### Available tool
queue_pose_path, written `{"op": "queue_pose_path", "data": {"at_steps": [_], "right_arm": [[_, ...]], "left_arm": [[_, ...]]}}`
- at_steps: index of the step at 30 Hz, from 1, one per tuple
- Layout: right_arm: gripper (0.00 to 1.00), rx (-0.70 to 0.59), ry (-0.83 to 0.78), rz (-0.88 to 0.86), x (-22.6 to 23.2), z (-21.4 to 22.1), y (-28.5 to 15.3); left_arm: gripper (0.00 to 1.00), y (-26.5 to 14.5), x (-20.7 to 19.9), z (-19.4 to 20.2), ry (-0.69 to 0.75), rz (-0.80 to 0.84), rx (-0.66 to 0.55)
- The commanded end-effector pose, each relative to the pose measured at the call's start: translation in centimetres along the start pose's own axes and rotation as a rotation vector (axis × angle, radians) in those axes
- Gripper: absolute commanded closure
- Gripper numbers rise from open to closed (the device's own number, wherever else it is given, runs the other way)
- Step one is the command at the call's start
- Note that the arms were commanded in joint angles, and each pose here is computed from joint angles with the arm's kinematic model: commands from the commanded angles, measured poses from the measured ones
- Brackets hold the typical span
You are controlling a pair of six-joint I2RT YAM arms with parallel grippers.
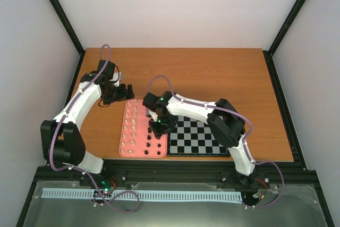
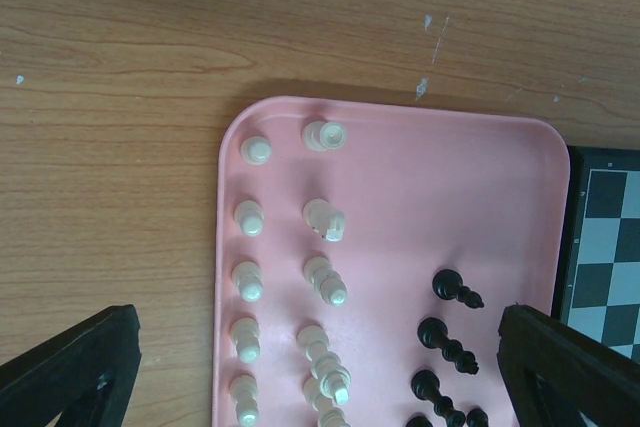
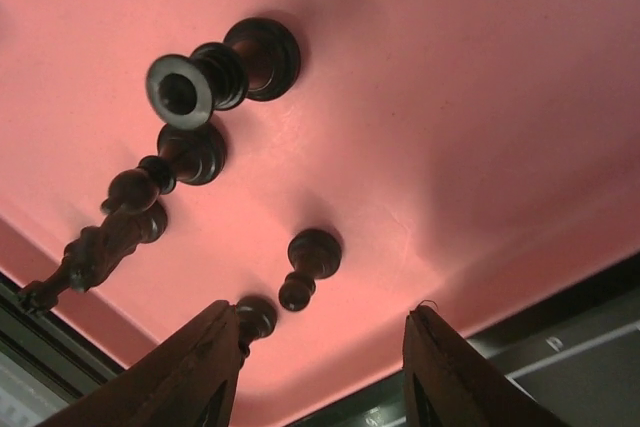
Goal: Set up the chess pieces on the board
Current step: Pick up the chess piece from the storage box.
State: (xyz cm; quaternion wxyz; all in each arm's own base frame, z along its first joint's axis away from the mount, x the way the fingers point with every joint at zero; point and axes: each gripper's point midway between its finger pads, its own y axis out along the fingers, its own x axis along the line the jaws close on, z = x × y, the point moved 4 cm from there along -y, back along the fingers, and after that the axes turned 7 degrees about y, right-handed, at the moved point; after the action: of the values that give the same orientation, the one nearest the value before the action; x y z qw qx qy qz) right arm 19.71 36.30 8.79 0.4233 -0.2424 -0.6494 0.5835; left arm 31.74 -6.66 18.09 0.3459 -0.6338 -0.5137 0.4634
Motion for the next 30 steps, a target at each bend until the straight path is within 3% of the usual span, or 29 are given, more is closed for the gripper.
{"op": "queue_pose_path", "data": {"at_steps": [1,11,19,26,30], "right_arm": [[0.57,0.024,-0.027,-0.026,0.7,-0.1,1.3],[0.67,0.048,-0.038,-0.029,0.7,-0.3,2.6],[0.96,0.034,-0.039,0.008,0.4,-0.7,2.1],[0.97,-0.075,0.003,0.071,-0.2,-1.2,-2.2],[0.97,-0.115,0.084,0.097,-2.7,0.8,-6.4]], "left_arm": [[0.00,-1.1,-0.5,-0.4,0.000,0.020,-0.050],[0.00,-1.2,-0.5,-0.3,0.001,0.017,-0.055],[0.00,-1.2,-0.6,-0.4,0.003,0.019,-0.055],[0.00,-1.3,-0.6,-0.4,0.002,0.025,-0.059],[0.00,-1.4,-0.7,-0.4,0.001,0.034,-0.061]]}}
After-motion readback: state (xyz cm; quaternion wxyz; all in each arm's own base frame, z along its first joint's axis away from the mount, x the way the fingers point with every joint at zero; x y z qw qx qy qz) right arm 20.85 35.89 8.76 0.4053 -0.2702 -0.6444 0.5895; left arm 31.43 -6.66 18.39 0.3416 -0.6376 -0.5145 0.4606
